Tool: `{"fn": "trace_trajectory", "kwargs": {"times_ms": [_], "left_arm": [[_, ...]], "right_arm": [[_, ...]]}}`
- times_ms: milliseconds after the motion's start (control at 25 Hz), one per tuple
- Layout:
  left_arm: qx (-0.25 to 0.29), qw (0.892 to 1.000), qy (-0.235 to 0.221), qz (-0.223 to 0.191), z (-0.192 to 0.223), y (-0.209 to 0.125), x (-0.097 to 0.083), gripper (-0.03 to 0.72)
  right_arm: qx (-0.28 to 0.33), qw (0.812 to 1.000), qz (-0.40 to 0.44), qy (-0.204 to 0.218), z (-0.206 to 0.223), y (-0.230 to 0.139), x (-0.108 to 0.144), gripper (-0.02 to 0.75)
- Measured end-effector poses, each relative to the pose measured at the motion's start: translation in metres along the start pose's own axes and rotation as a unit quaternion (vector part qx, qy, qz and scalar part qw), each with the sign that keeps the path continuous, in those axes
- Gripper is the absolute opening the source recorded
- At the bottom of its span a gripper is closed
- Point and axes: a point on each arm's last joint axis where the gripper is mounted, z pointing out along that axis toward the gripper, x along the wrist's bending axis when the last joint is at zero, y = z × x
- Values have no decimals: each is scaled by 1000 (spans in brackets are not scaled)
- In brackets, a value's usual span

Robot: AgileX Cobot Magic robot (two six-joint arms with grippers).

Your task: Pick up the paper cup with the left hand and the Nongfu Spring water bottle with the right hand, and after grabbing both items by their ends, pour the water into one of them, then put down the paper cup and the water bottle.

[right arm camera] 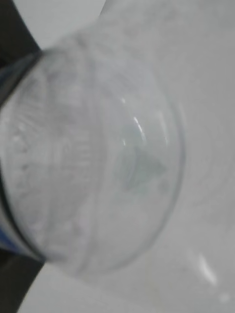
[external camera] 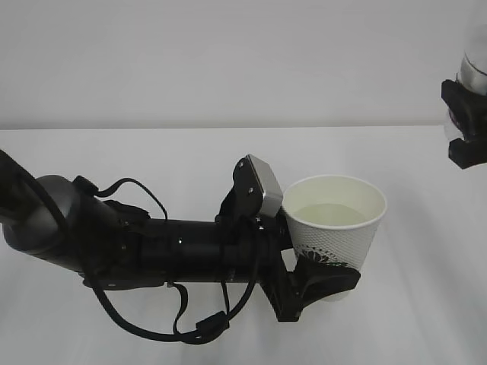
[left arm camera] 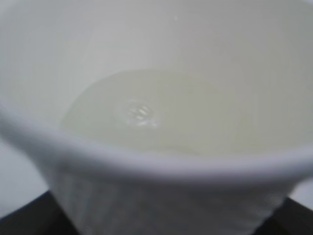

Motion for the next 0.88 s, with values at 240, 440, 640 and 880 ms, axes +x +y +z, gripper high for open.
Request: {"fn": "trace_trajectory", "kwargs": {"times_ms": [240, 440, 640, 880], "left_arm": [[0, 1000, 0, 0, 0, 0, 0, 524], [0, 1000, 0, 0, 0, 0, 0, 524], [0, 1000, 0, 0, 0, 0, 0, 524], [0, 1000, 0, 0, 0, 0, 0, 524]], "right_arm": [[0, 995, 100, 0, 0, 0, 0, 440], [0, 991, 136, 0, 0, 0, 0, 440], [8, 987, 159, 1, -3, -5, 2, 440], [21, 985, 172, 4, -8, -11, 5, 440]]}}
